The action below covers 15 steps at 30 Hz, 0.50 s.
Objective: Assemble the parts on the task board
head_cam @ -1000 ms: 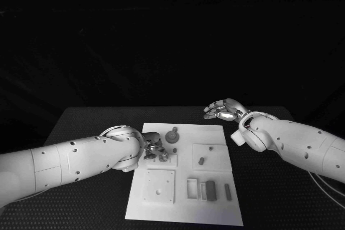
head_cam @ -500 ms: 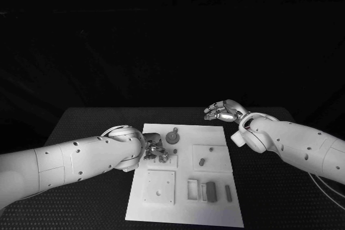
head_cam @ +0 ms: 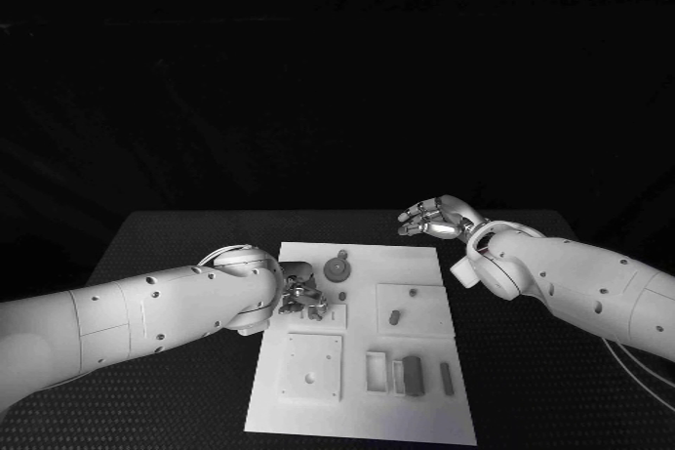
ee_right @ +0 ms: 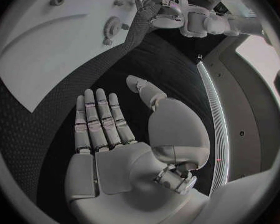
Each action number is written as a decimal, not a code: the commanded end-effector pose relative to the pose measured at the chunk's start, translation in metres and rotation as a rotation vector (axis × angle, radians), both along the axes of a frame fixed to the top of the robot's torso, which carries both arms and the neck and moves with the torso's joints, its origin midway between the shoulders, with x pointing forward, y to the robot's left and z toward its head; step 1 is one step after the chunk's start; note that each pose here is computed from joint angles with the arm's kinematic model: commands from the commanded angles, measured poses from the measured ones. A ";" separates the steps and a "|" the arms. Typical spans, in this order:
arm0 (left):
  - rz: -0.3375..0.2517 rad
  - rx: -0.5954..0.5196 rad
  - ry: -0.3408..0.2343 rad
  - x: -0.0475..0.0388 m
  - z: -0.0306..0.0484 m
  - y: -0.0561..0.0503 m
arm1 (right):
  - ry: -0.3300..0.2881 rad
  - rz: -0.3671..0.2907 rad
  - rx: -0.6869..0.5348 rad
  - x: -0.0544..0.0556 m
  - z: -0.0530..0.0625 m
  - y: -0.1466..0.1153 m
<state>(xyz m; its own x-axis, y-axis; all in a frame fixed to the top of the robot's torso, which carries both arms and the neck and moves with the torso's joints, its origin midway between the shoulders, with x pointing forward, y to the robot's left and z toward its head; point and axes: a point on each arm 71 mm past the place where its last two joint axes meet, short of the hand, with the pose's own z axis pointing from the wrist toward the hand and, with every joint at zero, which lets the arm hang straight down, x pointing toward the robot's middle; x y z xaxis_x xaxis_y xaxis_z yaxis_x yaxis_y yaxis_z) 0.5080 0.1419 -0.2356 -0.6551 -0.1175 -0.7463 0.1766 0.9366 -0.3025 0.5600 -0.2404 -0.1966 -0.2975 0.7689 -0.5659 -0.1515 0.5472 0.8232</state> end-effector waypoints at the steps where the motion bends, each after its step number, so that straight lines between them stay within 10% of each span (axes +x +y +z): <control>1: -0.011 0.001 0.003 -0.0007 -0.0007 -0.003 | -0.007 0.012 -0.009 -0.001 0.000 0.002; 15: -0.009 -0.007 -0.015 -0.0007 0.0005 -0.003 | -0.009 0.011 -0.010 -0.001 0.001 0.002</control>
<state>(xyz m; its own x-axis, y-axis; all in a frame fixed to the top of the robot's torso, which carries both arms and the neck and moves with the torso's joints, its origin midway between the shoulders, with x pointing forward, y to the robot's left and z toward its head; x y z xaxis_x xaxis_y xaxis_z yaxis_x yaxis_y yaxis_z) 0.5077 0.1413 -0.2363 -0.6546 -0.1181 -0.7467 0.1773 0.9362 -0.3035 0.5597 -0.2400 -0.1965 -0.2979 0.7658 -0.5699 -0.1539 0.5507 0.8204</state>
